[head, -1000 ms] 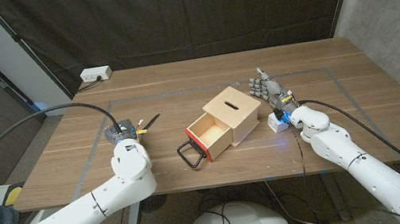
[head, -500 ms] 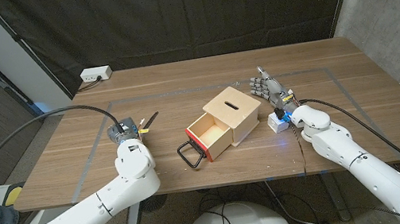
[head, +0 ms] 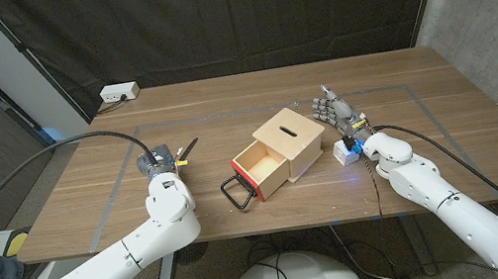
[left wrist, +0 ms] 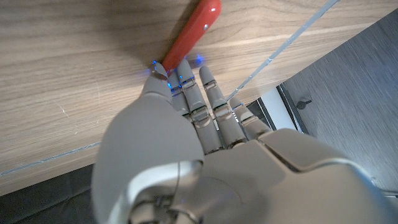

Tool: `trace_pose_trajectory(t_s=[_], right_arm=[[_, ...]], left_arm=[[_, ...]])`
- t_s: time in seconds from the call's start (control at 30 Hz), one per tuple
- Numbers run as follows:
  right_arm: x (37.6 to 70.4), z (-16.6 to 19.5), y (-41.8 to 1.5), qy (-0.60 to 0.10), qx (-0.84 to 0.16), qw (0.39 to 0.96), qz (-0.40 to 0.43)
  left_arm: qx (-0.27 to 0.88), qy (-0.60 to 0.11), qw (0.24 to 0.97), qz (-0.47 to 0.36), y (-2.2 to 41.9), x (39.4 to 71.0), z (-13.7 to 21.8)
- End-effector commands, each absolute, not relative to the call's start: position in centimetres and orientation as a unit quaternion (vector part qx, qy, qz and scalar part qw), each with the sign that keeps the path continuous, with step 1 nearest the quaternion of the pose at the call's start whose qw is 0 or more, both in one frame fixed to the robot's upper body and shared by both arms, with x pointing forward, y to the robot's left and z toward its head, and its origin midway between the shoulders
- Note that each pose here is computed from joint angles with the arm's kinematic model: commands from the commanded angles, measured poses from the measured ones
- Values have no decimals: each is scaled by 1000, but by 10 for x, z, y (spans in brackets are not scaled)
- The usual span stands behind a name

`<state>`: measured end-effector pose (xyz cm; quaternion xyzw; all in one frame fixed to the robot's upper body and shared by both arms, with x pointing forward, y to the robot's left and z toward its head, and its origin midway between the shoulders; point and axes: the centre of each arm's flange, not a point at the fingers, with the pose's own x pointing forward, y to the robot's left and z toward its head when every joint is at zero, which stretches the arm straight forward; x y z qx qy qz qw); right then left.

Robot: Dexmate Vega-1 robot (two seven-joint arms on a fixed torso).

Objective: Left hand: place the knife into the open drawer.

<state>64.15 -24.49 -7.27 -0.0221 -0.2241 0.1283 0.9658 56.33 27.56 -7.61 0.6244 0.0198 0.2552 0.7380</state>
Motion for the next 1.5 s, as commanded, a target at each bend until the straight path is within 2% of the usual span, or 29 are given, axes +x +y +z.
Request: trace_pose_trajectory(t_s=[0.03, 0.93, 1.5], right_arm=[[638, -75, -246, -223, -19, 967, 126], [635, -75, -246, -227, -20, 965, 128], [630, -80, -246, -229, -14, 966, 122]], left_arm=[[627, 1, 734, 260, 278, 556, -67], [603, -53, 731, 315, 283, 532, -54], [548, -181, 752, 318, 281, 518, -42]])
